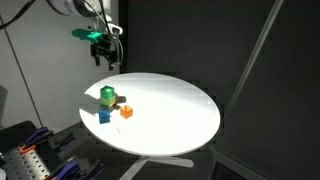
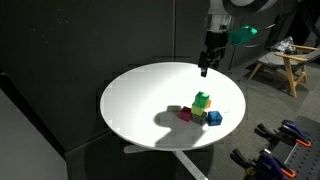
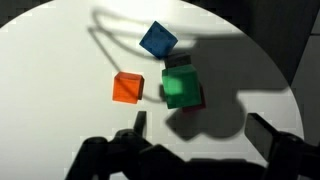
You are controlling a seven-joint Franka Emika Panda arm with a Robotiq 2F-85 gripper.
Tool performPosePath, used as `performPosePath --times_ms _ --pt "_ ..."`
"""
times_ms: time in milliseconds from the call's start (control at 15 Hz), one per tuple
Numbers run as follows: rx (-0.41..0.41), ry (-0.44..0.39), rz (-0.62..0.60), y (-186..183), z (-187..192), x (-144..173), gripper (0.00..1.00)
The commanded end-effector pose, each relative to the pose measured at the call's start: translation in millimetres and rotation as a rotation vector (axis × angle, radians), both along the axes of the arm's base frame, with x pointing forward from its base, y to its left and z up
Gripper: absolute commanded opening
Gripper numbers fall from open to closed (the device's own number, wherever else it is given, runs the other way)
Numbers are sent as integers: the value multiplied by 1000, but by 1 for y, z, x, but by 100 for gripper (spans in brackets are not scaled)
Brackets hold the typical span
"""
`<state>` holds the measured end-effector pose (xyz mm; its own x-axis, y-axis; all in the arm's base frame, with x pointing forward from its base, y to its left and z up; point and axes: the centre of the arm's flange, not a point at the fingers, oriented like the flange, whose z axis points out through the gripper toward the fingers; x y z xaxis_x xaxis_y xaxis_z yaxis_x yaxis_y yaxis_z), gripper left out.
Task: Put the dark green toy block on top of the orange toy block, then put it back on top of the light green toy block
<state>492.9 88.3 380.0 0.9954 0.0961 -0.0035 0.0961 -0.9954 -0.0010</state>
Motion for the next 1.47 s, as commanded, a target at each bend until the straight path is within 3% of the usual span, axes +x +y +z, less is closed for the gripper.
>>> performPosePath --times_ms 0,800,1400 --pt "-21 -8 -28 9 -19 19 100" --pt "-91 24 21 11 -78 22 100" --pt "-78 53 38 9 -85 16 100"
